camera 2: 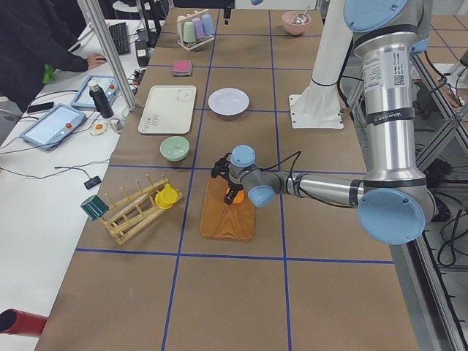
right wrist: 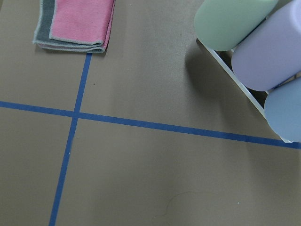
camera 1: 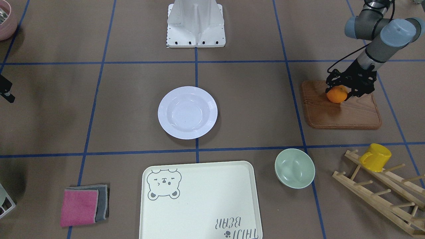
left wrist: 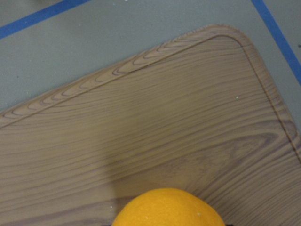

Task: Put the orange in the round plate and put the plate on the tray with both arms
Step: 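Lift the orange with the left gripper and carry it over the white plate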

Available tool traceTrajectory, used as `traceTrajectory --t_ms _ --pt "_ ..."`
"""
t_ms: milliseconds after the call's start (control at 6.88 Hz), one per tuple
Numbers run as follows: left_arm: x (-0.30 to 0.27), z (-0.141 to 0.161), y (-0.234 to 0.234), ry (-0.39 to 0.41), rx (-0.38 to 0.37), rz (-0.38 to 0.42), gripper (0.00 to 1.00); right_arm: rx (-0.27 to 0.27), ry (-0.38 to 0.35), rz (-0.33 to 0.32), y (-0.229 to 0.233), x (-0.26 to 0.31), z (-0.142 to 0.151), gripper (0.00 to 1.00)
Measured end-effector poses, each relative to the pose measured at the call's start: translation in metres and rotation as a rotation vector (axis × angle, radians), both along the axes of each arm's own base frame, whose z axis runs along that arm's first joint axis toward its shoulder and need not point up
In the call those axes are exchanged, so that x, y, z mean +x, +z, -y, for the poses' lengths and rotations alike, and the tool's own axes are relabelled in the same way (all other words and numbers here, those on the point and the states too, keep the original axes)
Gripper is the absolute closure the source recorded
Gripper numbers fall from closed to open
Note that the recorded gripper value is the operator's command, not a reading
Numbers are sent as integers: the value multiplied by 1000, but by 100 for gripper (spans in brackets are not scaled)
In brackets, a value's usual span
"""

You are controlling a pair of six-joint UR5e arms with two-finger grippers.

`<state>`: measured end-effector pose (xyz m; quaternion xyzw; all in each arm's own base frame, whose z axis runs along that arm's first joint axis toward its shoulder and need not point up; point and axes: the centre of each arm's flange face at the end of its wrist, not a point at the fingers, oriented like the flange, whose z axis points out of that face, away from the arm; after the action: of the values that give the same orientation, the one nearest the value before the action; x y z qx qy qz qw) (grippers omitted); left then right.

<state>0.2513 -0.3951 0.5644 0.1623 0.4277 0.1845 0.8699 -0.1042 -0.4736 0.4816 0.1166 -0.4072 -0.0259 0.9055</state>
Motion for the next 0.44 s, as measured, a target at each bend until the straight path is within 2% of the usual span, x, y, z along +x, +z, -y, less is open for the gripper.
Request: traceTrajectory --t_ms 145,436 --pt "9 7 -34 -14 -18 -31 100 -1 0 3 -1 0 0 0" --pt "58 55 -142 -58 -80 -64 100 -37 33 18 -4 -2 2 0"
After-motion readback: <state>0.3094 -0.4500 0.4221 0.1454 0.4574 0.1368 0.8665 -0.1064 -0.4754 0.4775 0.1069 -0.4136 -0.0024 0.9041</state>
